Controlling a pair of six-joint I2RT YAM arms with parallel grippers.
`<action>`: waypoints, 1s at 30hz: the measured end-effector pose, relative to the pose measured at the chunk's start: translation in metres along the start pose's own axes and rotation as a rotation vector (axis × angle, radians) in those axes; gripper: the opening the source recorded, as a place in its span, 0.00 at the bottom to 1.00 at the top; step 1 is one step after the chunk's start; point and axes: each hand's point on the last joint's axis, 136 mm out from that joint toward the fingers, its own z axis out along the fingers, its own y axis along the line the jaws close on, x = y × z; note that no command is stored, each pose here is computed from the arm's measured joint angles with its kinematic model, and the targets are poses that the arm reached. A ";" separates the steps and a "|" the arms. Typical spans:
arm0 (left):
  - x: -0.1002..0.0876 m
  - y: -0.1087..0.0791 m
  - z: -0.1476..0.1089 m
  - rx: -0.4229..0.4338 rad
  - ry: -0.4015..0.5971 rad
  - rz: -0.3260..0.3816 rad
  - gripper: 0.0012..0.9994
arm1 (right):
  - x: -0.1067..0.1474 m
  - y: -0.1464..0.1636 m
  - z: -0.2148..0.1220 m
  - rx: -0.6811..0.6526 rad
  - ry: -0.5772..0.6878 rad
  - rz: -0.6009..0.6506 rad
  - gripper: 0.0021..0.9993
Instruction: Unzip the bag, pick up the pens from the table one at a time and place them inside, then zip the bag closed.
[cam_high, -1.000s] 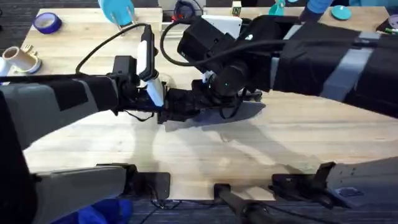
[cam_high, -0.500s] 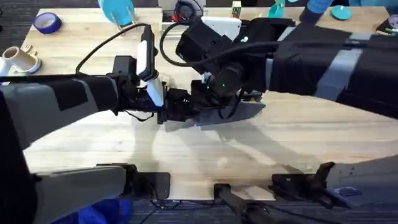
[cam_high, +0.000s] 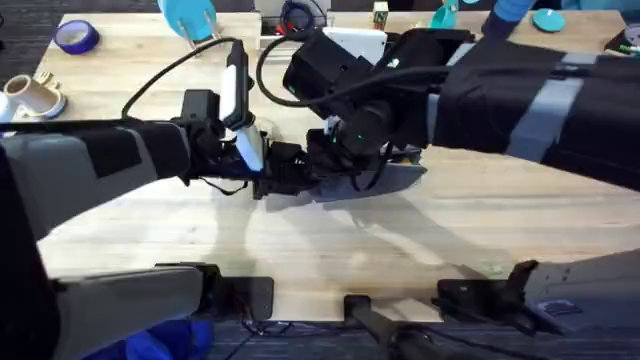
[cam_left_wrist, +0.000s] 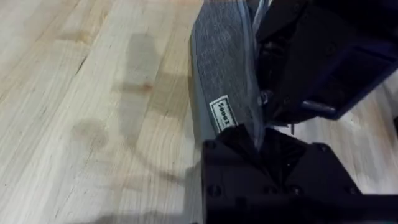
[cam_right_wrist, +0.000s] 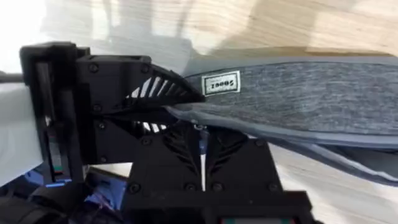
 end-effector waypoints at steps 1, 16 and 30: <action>0.000 0.000 0.000 0.000 0.000 0.000 0.04 | 0.001 0.001 0.000 -0.007 0.007 -0.001 0.03; 0.000 0.000 0.000 0.000 -0.001 0.000 0.04 | -0.003 0.001 -0.008 -0.219 0.169 0.036 0.03; -0.001 0.000 0.000 0.002 -0.006 0.000 0.04 | -0.014 -0.004 -0.018 -0.436 0.289 0.098 0.03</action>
